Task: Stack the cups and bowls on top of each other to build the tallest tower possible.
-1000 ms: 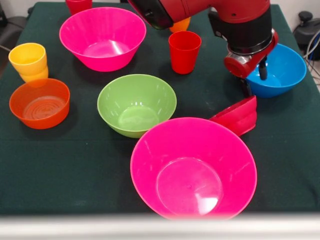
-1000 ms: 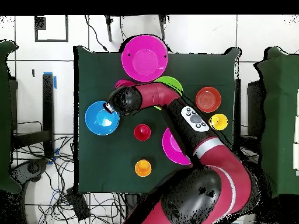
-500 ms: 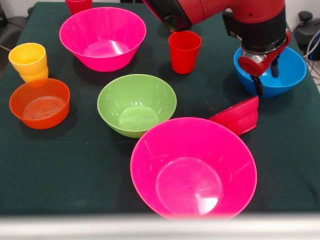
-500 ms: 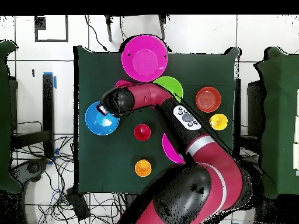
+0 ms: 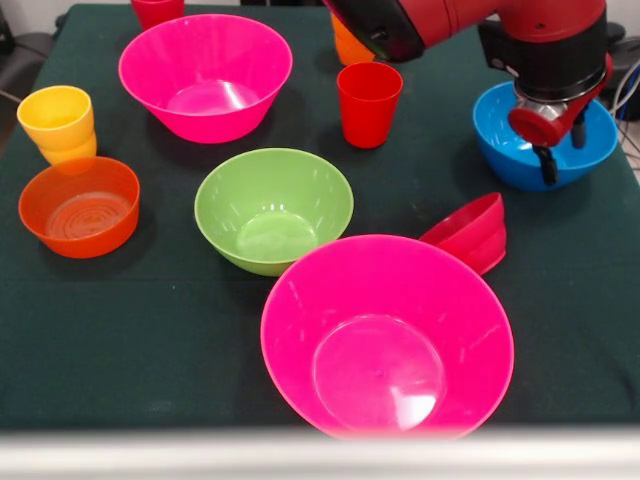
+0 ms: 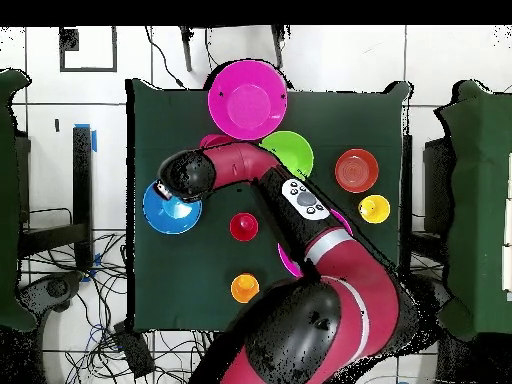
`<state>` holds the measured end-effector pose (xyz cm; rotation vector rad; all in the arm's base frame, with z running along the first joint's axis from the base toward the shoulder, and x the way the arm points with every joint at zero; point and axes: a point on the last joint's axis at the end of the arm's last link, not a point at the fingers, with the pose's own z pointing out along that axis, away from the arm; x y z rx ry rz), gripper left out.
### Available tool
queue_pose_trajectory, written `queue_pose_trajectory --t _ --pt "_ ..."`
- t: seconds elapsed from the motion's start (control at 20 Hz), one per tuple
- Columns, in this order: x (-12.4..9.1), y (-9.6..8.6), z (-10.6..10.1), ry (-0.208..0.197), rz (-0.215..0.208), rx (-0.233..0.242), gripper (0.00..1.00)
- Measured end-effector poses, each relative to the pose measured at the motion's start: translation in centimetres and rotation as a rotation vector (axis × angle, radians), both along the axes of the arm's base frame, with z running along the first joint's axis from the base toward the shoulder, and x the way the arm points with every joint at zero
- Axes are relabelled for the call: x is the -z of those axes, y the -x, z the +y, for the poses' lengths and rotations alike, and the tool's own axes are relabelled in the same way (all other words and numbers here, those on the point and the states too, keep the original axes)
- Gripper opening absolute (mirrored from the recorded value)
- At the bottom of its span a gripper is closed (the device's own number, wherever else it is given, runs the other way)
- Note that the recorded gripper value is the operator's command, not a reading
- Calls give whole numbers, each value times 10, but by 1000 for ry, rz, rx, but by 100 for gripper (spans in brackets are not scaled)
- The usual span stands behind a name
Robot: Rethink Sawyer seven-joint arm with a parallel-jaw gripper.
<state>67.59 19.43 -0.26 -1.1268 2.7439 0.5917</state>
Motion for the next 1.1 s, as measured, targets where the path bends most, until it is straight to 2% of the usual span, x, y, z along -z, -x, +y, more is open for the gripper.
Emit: queue_pose_trajectory --t 0.15,0.3,0.45,0.55,1.1 --pt "-2 -1 1 1 -3 -1 100" --pt "-9 -5 -3 21 -19 -4 100" --pt "-21 -12 -10 47 -44 -4 100" --pt "-37 -22 -20 72 -75 1 100" --pt "-77 -49 -50 138 -159 29 100"
